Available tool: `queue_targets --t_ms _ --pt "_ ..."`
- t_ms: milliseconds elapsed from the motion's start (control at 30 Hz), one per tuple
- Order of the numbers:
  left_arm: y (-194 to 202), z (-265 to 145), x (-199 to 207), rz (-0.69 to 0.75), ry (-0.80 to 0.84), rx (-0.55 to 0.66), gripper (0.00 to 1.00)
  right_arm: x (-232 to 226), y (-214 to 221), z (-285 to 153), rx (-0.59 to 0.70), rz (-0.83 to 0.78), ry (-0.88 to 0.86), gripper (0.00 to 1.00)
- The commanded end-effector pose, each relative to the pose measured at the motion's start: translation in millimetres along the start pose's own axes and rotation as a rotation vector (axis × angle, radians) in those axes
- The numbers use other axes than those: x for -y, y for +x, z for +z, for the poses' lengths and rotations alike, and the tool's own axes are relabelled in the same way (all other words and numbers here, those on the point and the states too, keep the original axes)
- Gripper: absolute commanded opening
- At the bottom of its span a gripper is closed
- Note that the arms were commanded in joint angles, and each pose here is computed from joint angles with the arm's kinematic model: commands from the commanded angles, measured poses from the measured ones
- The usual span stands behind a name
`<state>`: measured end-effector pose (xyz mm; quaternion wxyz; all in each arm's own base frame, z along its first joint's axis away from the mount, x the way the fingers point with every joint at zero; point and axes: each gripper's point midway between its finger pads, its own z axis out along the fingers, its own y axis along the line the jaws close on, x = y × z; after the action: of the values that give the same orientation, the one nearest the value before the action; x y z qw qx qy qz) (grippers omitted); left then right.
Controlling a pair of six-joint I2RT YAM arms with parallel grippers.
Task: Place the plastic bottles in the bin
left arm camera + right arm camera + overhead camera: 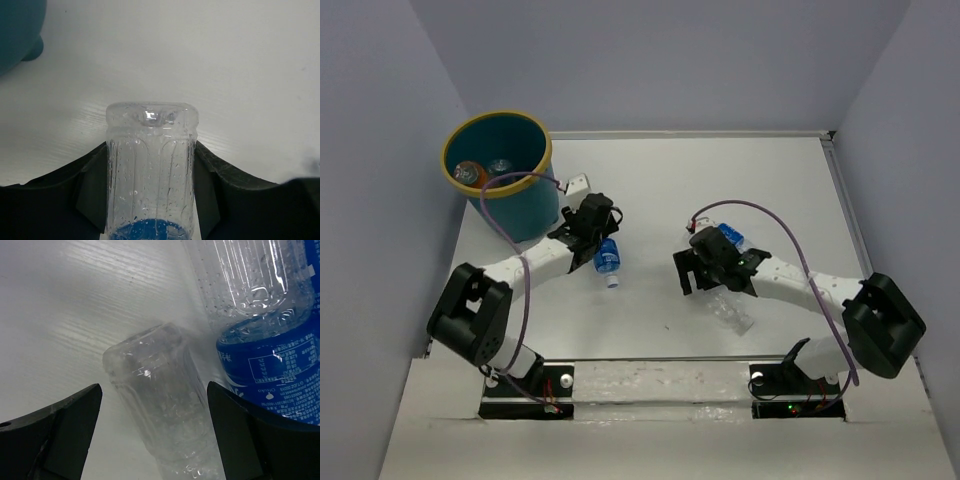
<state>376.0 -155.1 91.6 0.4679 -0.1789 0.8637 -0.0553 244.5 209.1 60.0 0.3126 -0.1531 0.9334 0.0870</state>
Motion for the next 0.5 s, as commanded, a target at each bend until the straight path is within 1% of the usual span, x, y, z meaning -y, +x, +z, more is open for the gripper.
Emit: queue_targets --t_ms 0,33,67,133,167,233,267,300,367,400,433,467 --pt "-49 -43 20 -0.048 0.128 0.107 0.23 -14 -12 3 0.004 -0.006 -0.061 0.90" --pt "-54 -51 21 -0.030 0.137 0.112 0.23 -16 -7 8 -0.022 -0.013 -0.069 0.89" --pt "-73 -69 28 -0.047 0.179 0.151 0.21 -23 -7 9 -0.033 -0.029 -0.105 0.89" --pt "-89 -87 30 -0.045 0.205 0.172 0.20 -27 -4 14 -0.059 -0.053 -0.121 0.89" --pt "-108 -102 29 -0.043 0.216 0.220 0.20 -28 -3 16 -0.066 -0.063 -0.129 0.88" --pt "-141 -124 31 -0.044 0.214 0.272 0.20 -36 -2 16 -0.083 -0.074 -0.169 0.88" --pt "-179 -148 35 -0.058 0.222 0.347 0.20 -42 3 17 -0.108 -0.080 -0.206 0.88" --pt "-191 -157 33 -0.048 0.210 0.359 0.20 -44 4 18 -0.114 -0.080 -0.215 0.86" --pt "-225 -177 32 -0.054 0.184 0.427 0.20 -46 7 21 -0.131 -0.081 -0.227 0.77" --pt "-256 -198 32 -0.060 0.181 0.499 0.20 -47 7 21 -0.132 -0.081 -0.232 0.72" --pt "-272 -205 27 -0.069 0.159 0.539 0.20 -48 6 21 -0.130 -0.080 -0.236 0.58" --pt "-297 -217 21 -0.085 0.125 0.602 0.20 -50 1 19 -0.112 -0.077 -0.245 0.55"
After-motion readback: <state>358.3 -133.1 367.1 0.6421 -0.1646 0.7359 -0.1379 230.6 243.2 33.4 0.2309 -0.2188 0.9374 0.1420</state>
